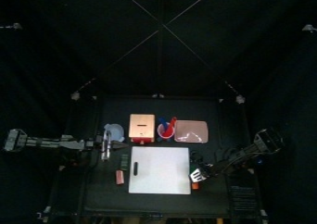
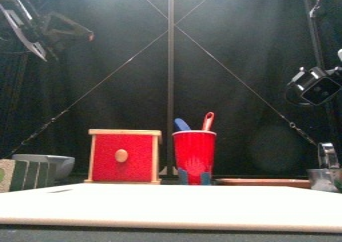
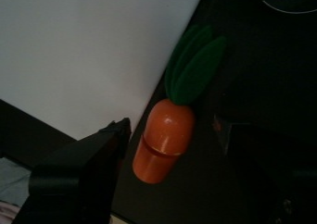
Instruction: Grab carrot
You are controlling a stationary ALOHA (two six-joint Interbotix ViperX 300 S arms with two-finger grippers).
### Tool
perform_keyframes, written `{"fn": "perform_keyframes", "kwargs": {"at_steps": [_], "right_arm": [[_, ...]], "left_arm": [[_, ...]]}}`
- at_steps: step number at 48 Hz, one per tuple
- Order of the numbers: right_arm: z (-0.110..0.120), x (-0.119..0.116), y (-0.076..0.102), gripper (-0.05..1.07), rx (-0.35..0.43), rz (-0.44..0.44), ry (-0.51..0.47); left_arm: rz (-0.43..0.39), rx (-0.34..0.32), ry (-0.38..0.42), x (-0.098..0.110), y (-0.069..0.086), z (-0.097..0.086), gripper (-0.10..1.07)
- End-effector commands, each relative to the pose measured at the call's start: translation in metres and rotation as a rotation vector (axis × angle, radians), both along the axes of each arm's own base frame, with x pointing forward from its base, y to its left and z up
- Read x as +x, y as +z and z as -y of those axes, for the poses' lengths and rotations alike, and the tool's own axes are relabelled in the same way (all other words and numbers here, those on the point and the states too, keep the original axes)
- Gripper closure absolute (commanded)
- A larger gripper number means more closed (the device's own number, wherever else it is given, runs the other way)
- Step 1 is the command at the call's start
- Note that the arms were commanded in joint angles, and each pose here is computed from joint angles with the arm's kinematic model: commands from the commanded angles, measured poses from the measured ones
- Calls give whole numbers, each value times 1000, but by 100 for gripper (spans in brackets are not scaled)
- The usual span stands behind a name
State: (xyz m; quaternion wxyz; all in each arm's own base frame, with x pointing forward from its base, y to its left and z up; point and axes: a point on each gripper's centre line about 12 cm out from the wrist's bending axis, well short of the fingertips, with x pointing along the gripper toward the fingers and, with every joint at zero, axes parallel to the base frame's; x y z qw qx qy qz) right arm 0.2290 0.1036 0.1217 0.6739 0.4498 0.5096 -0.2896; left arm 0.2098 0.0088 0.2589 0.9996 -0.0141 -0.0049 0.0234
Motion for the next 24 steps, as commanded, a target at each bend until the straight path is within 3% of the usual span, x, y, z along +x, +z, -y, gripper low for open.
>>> {"fn": "perform_keyframes", "kwargs": {"at_steps": [1,11,24], "right_arm": [[-4,6,3,4,8,11,1],[-7,12,-5,11,1,-17,-4],[-8,12,-6,30,-1,-29,-7]], "left_arm": [[17,-1,4,2,5,-1,97],[12,1,5,1,4,-1,97],[14,-1,5,1,4,-1,97]]}}
